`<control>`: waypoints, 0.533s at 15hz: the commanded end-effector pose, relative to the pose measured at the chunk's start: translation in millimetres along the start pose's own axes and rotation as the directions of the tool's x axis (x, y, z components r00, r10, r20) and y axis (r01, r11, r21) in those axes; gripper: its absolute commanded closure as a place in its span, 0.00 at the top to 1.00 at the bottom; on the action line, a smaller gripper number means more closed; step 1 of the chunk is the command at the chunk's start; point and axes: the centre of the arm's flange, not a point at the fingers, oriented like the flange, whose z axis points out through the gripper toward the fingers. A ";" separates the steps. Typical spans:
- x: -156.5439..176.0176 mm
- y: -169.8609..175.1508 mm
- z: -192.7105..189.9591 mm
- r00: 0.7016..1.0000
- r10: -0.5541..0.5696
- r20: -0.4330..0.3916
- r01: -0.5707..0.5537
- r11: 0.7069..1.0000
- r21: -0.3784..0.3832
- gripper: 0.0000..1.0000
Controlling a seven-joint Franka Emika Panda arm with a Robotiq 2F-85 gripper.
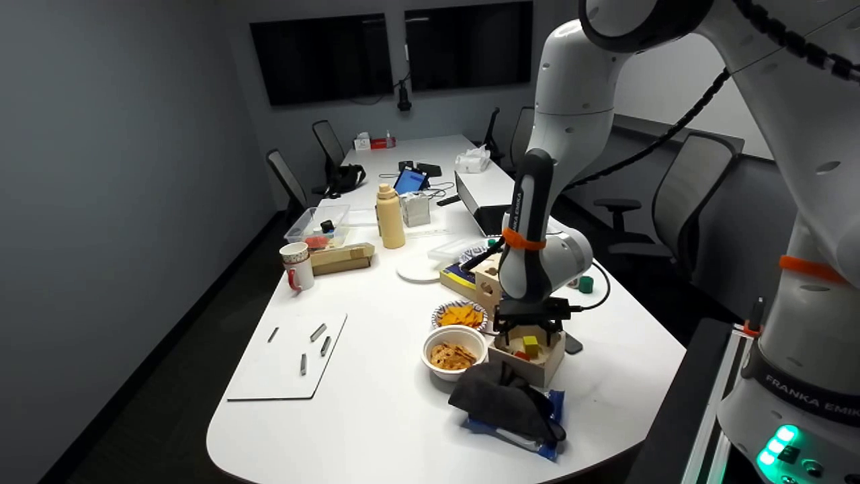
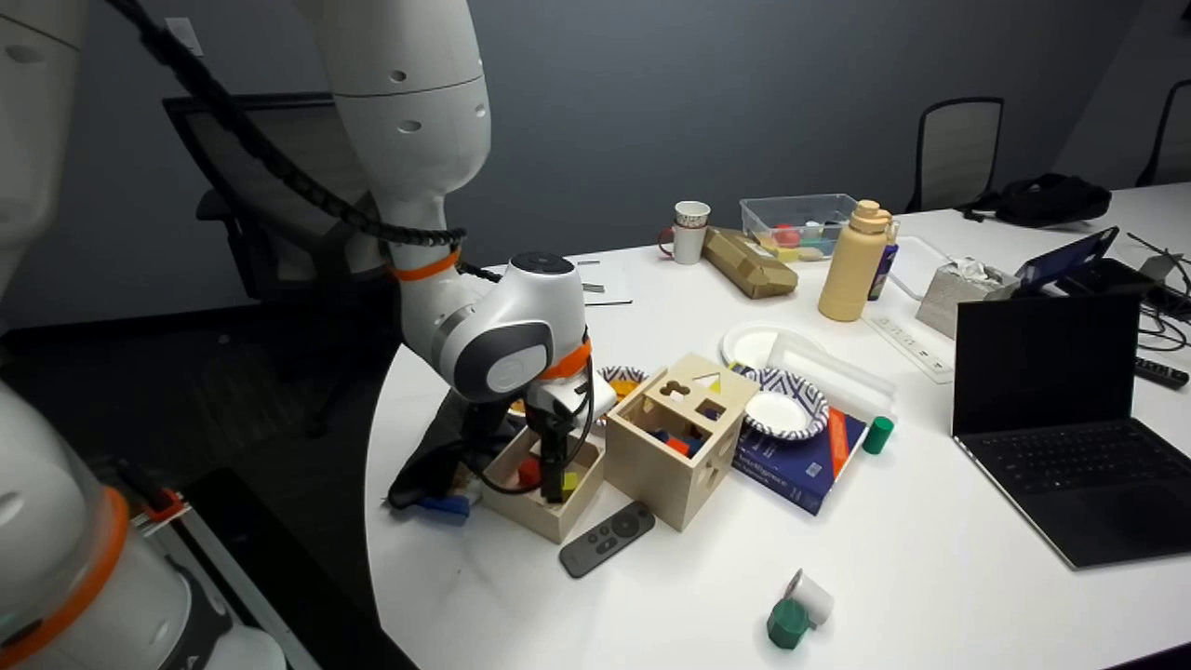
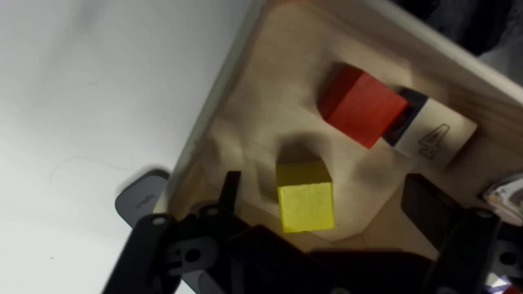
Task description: Pick up the yellow block from the box and put it in the wooden object
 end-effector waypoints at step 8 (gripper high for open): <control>1.8 -11.9 10.6 0.999 -0.005 -0.050 0.006 1.000 0.022 0.27</control>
